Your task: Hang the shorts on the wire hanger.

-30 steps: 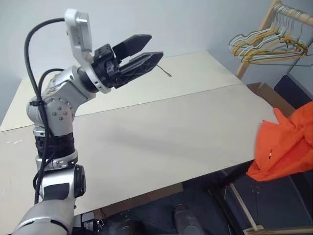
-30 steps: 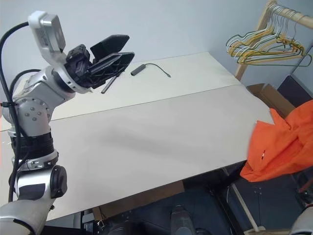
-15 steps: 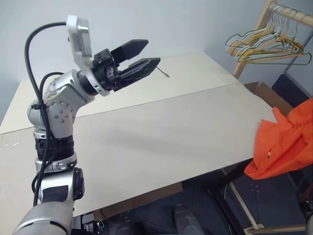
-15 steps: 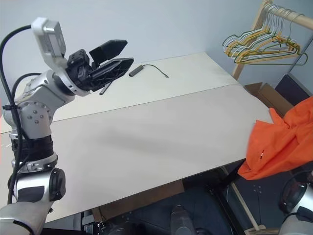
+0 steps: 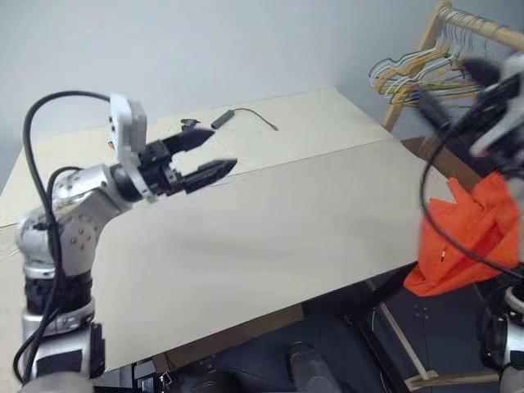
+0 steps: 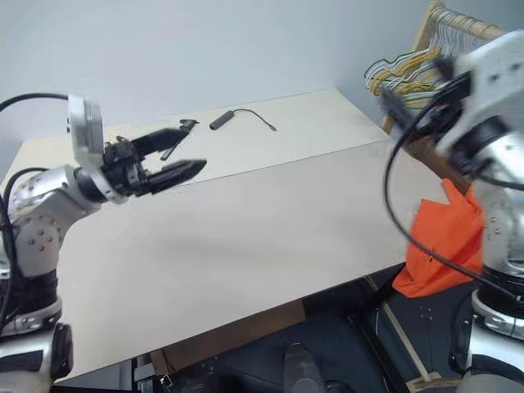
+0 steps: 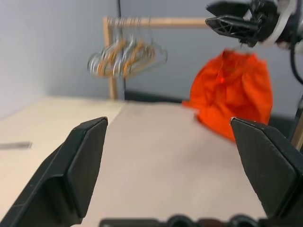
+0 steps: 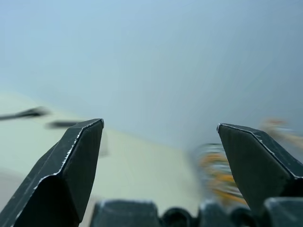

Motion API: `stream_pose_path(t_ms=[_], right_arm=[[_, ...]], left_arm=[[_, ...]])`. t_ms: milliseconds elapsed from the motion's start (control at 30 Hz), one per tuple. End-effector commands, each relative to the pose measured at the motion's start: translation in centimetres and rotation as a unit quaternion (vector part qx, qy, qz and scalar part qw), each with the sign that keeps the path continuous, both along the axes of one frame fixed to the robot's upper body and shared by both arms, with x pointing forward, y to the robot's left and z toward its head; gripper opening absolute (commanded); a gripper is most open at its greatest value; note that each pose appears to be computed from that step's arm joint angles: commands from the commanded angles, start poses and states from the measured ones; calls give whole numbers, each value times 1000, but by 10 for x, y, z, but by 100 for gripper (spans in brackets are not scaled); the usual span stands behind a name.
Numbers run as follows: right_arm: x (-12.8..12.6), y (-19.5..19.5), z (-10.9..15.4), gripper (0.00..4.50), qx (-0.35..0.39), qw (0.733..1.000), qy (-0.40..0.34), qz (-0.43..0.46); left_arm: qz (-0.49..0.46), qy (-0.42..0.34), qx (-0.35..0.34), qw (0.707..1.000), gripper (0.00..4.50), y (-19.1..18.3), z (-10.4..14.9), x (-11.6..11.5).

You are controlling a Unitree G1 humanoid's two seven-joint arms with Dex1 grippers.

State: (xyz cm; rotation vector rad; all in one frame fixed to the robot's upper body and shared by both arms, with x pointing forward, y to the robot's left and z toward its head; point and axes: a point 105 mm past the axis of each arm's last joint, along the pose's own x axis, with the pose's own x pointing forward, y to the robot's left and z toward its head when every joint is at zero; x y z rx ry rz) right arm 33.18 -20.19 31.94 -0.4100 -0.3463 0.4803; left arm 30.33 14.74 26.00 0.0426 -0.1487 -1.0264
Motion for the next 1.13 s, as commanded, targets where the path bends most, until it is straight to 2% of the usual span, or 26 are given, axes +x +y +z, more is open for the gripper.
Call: stream_pose_path(t_ms=[33, 133, 267, 600, 1133], right_arm=[[1, 29, -19, 447, -39, 994, 35, 97], [6, 45, -44, 447, -72, 983, 84, 147], [5, 55, -62, 447, -93, 974, 102, 180], [-9, 60, -78, 447, -95, 968, 117, 201], [-9, 59, -89, 447, -120, 962, 130, 208]], left_arm=[[21, -27, 39, 999, 450, 10, 2, -13], [28, -18, 80, 996, 450, 16, -12, -20], [40, -5, 117, 992, 450, 24, -24, -26], [35, 0, 126, 991, 450, 22, -25, -33], [48, -3, 134, 990, 450, 23, -29, -36]])
